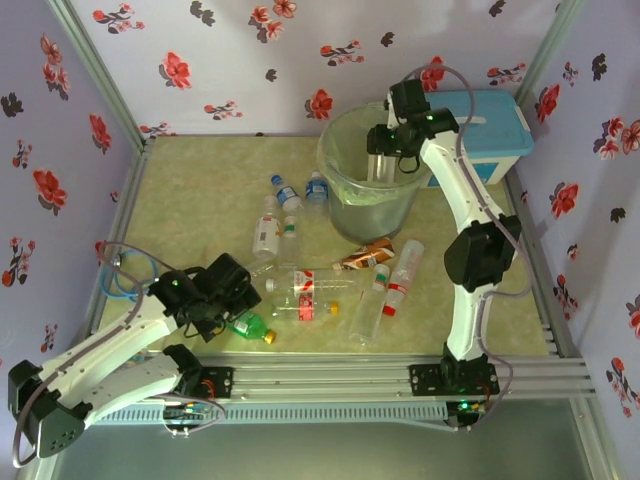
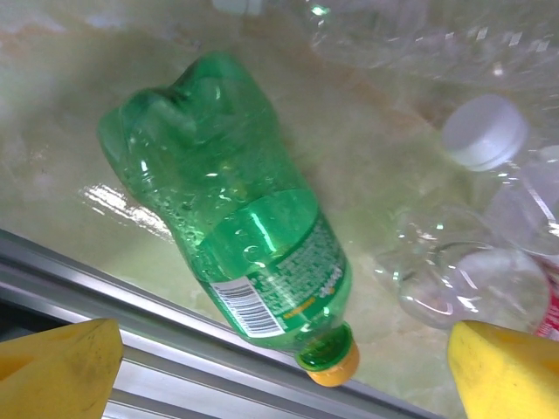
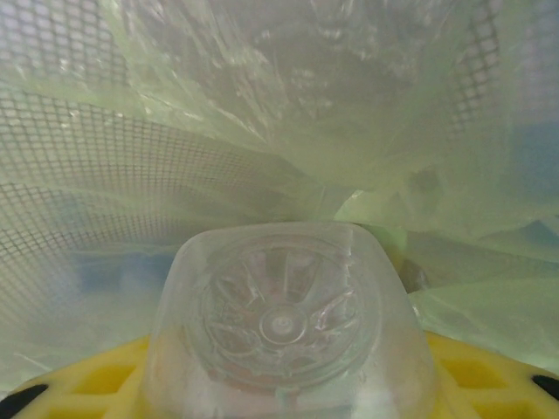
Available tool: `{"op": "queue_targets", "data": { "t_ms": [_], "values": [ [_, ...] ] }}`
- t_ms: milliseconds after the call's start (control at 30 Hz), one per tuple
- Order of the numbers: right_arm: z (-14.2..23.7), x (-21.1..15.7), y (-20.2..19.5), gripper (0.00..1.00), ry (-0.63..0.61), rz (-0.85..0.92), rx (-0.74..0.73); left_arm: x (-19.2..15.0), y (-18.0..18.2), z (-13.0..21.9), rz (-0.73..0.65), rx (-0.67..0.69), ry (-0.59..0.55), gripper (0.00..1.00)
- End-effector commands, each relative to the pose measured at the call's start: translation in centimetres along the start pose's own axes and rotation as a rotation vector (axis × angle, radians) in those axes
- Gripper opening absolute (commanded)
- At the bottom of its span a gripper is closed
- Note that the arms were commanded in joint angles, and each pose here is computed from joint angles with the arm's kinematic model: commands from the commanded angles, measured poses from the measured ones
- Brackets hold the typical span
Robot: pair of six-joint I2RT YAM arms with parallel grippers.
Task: Put the plastic bottles in the bin
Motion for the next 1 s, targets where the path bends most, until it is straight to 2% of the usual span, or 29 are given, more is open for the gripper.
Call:
{"op": "queue_targets", "data": {
  "t_ms": [0,233,433,567,733,967],
  "values": [
    [-0.7,-0.2,-0.1,0.52,0.015,0.03,-0.001,-0.3,-0.1,-0.8,0.053,-0.002,0.017,0.95],
    [-2.3,-0.9,-0.3,0.59,0.061,0.035,-0.008,-1.7,-0.2,-3.1,0.128,-0.031,0.058,0.92],
    [-2.0,-0.9,-0.4,0.74,0.071,0.046,-0.022,-2.1,-0.9,-4.2,0.124,-0.027,0.065,0.92],
    [-0.3,-0.4,-0.1,0.78,0.035,0.05,-0.011,-2.2,-1.1,-5.1,0.143,-0.038,0.074,0.92],
    [2.6,0.0,0.2,0.79,-0.021,0.059,0.008,-2.3,-1.0,-5.6,0.159,-0.044,0.069,0.9],
    [8.0,-0.3,1.3,0.79,-0.128,0.042,0.149,-2.3,-0.8,-7.2,0.162,-0.036,0.051,0.82]
  ]
}}
Point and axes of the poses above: each hand's point on the last joint's axis, 136 mm out from that joint toward the fingers, its own z axis back along the fingers, its own y axis along the line the jaws close on, x = y × z, the point moved 8 cm from there along z, back along the fingers, and after that the axes turned 5 degrees about -z, right-handed, at the moved point
